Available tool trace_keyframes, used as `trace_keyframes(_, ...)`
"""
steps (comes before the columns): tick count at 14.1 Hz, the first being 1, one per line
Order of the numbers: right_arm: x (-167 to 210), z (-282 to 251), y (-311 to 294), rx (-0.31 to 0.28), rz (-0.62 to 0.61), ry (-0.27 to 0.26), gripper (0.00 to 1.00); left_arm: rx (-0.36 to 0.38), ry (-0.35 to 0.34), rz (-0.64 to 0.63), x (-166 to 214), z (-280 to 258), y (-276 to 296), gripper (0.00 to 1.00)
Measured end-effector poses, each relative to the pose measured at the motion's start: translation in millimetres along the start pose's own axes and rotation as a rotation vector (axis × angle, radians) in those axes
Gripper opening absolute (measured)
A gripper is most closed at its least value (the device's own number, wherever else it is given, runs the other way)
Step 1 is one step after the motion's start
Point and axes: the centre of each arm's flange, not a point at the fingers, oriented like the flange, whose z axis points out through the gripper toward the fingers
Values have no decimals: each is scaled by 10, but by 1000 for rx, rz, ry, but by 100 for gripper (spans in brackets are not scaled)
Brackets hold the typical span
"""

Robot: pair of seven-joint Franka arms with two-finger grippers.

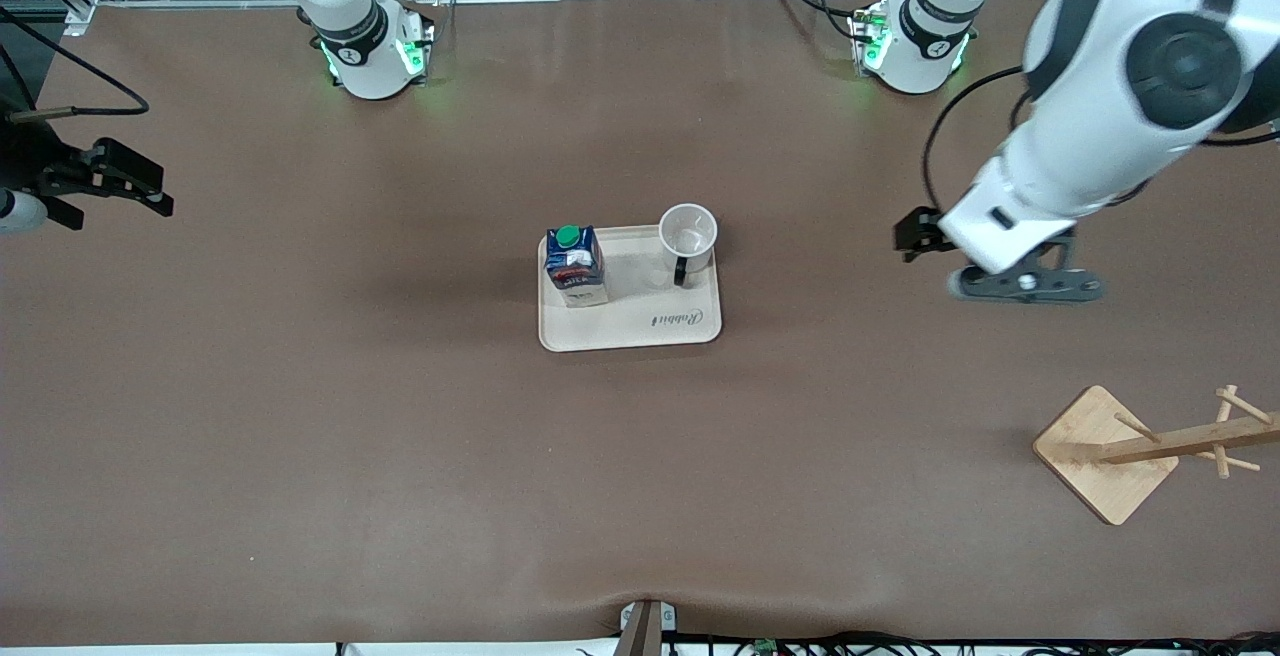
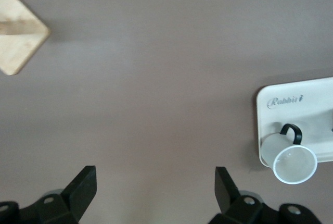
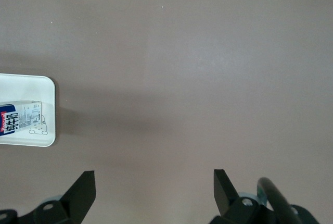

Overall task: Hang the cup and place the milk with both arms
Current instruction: 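Lower the left gripper onto the white mug rim and grasp it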

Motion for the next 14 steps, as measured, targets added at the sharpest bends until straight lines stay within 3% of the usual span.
trace_keyframes(7, 11, 20, 2, 0, 0, -3, 100, 20, -68, 93, -158, 476, 585, 100)
trace_keyframes(14, 31, 58, 7, 1, 0, -10, 100, 7, -58, 112, -434, 921, 1203, 100)
